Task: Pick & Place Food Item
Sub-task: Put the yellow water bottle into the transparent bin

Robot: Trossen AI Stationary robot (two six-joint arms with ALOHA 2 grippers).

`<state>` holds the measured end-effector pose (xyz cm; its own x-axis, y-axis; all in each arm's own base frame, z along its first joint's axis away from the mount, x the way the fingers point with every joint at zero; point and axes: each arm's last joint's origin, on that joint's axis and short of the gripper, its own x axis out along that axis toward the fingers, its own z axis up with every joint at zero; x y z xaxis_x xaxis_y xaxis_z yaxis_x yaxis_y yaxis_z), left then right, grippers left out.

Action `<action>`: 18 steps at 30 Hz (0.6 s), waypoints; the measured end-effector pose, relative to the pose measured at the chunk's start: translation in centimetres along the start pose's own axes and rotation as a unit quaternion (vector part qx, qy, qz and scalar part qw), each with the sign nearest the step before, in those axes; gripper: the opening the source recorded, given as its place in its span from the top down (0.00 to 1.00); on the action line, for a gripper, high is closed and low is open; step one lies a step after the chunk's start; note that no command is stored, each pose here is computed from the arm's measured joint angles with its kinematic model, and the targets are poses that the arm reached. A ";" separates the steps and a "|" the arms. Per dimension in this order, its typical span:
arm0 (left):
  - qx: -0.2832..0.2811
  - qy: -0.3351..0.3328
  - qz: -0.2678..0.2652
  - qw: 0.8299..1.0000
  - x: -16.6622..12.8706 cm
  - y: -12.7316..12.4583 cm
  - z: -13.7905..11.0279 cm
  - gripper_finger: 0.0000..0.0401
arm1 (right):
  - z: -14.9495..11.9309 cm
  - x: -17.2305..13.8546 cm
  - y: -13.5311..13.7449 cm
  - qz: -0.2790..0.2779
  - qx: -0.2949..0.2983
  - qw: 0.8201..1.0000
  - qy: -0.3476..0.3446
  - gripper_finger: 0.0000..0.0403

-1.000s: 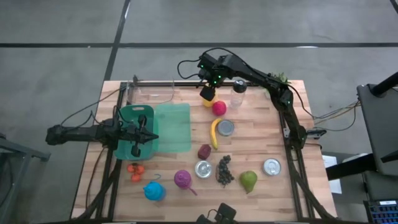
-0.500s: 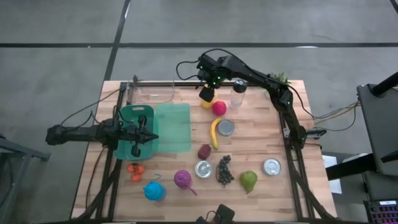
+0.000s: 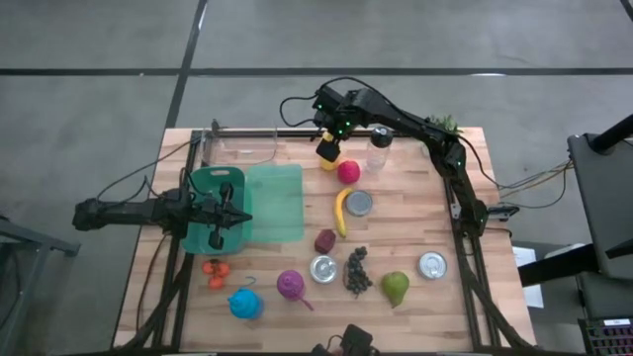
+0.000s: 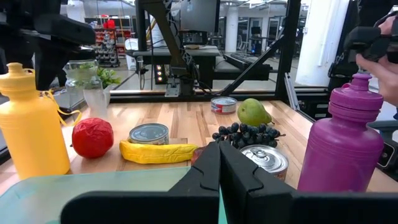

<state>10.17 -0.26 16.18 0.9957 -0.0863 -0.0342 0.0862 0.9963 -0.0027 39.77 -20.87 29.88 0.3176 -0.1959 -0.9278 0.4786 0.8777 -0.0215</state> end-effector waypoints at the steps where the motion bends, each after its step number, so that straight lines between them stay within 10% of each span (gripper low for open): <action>1: 0.000 0.000 0.000 1.000 0.0 0.0 0.0 1.00 | 0.0 0.0 0.0 0.000 0.000 1.000 0.000 0.20; 18: 0.000 0.000 0.000 1.000 0.0 0.0 0.0 1.00 | 0.8 -4.0 -0.1 -0.011 -0.006 0.998 -0.064 0.20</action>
<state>10.17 -0.25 16.18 0.9957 -0.0860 -0.0343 0.0859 0.9963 -0.0028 39.11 -20.55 33.84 0.4087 -0.2693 -0.8720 0.4769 0.8777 -0.0475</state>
